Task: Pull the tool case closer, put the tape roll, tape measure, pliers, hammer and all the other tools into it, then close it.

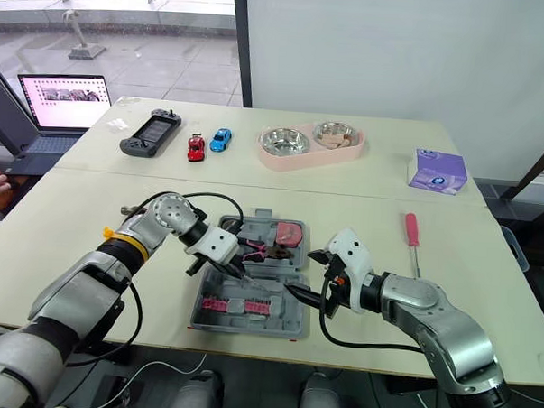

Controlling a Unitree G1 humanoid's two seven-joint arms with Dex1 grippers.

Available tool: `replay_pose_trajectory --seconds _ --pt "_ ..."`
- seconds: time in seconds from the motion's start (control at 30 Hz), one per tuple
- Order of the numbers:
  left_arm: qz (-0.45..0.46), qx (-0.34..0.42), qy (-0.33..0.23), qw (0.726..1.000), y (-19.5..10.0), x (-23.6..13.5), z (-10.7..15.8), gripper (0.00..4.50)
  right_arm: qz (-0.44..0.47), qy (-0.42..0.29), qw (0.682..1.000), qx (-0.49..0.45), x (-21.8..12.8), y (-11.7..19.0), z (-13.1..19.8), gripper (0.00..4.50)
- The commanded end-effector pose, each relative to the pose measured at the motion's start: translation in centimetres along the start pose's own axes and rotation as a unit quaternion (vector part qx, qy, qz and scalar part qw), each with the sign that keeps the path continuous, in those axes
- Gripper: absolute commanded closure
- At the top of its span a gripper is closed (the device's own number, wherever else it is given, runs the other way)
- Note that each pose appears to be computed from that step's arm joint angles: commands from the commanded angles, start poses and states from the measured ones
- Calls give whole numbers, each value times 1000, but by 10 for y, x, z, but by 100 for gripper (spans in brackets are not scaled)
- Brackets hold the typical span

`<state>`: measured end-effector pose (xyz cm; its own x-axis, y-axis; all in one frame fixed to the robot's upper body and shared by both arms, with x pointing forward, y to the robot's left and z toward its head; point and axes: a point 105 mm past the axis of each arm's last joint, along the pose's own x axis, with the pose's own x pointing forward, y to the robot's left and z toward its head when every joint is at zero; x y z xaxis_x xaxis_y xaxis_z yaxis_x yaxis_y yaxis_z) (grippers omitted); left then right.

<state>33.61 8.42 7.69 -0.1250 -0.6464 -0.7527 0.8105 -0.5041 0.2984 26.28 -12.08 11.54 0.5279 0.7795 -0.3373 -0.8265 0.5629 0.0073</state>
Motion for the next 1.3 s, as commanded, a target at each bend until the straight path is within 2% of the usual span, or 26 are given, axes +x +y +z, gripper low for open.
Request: replay_pose_trajectory --seconds 0.03,0.17,0.33,0.53,0.73,0.9,1.1,1.3 --pt "17 12 -3 1000 11 -13 8 446 2 -19 1000 -17 -3 2 12 0" --pt "36 -26 -9 999 21 -22 12 446 2 -20 1000 -18 -3 2 12 0" --pt "43 -108 37 993 30 -32 11 446 1 -19 1000 -18 -3 1 12 0" --pt "3 -206 96 974 16 -31 20 446 1 -20 1000 -18 -3 1 12 0" --pt "37 -270 131 953 16 -22 27 446 -1 -21 1000 -19 -2 1 12 0" --pt "66 -267 140 951 14 -15 26 446 -3 -22 1000 -18 -2 1 12 0" --pt "82 -222 105 966 13 -7 30 446 -6 -21 1000 -18 -4 1 12 0" --pt "93 -226 82 966 18 -4 32 446 -6 -21 1000 -20 -3 1 12 0"
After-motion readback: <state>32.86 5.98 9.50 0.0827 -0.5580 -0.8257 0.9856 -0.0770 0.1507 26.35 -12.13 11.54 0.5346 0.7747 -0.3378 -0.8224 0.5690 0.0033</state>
